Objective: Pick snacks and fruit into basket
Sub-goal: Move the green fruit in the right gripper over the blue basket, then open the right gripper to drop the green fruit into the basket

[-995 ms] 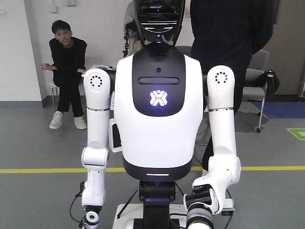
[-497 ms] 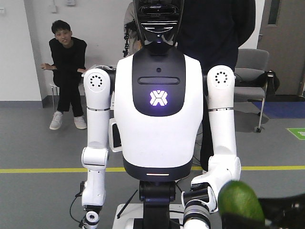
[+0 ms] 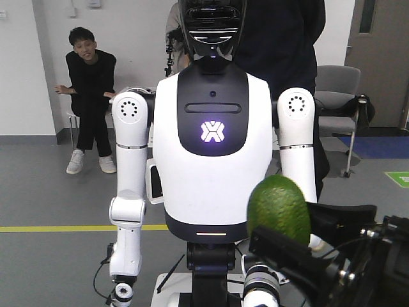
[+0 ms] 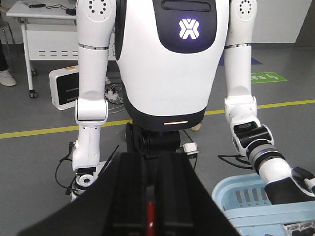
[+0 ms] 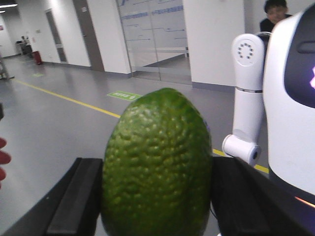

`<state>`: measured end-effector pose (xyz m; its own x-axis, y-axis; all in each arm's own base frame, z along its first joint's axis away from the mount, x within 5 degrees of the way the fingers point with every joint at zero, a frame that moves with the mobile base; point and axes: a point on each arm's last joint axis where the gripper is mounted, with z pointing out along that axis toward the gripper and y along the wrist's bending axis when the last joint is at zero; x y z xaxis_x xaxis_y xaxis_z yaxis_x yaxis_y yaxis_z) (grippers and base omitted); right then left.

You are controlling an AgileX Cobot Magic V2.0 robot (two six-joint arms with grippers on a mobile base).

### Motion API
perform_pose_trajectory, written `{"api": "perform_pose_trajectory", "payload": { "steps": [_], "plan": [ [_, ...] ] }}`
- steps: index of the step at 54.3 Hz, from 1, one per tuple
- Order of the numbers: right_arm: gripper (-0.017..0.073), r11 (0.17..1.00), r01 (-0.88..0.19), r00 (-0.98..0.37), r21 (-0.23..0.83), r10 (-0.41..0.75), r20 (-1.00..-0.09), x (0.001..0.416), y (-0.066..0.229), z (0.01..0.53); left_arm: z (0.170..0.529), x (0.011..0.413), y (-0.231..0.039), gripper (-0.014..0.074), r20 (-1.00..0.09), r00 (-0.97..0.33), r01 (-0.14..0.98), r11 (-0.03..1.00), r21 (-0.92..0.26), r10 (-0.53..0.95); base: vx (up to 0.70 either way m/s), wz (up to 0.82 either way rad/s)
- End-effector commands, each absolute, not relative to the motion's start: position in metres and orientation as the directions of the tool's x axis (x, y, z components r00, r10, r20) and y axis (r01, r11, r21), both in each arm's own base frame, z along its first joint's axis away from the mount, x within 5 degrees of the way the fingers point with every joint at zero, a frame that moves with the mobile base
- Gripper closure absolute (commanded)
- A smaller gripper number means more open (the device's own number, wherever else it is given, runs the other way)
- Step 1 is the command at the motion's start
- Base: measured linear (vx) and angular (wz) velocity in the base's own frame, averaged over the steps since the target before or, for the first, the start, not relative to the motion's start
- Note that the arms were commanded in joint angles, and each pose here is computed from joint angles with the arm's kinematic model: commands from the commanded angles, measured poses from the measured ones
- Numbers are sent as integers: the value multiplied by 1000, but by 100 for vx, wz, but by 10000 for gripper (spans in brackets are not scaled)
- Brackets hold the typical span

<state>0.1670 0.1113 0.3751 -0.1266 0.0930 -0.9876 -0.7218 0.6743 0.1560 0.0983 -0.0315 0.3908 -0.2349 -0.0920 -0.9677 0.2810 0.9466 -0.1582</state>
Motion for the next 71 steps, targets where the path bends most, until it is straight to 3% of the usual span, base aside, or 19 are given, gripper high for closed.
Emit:
{"api": "perform_pose_trajectory", "payload": {
  "steps": [1,6,15,32,43,55,71],
  "plan": [
    [568,664,-743,-59,83,60,-997,160,121,385,407,97,-31,603,-982,-126,293,941,-170,-138,0,0],
    [568,611,-789,11,-57,-78,-997,150,136,379,407,97,-31,603,-982,-126,293,941,-170,-138,0,0],
    [568,489,-855,52,-173,-252,-966,144,162,359,407,97,-31,603,-982,-127,293,941,-170,-138,0,0],
    [568,380,-893,-5,-241,-544,-839,144,164,285,407,97,-31,603,-982,-128,293,941,-170,-138,0,0],
    [568,385,-890,-34,-245,-592,-806,141,157,260,407,97,-31,603,-982,-127,293,941,-170,-138,0,0],
    [568,434,-829,-25,-353,-660,-751,153,152,234,407,97,-31,603,-982,-127,293,941,-169,-137,0,0],
    [557,467,-796,-99,-385,-729,-677,175,159,201,407,97,-31,603,-982,-130,293,941,-169,-136,0,0]
  ]
}}
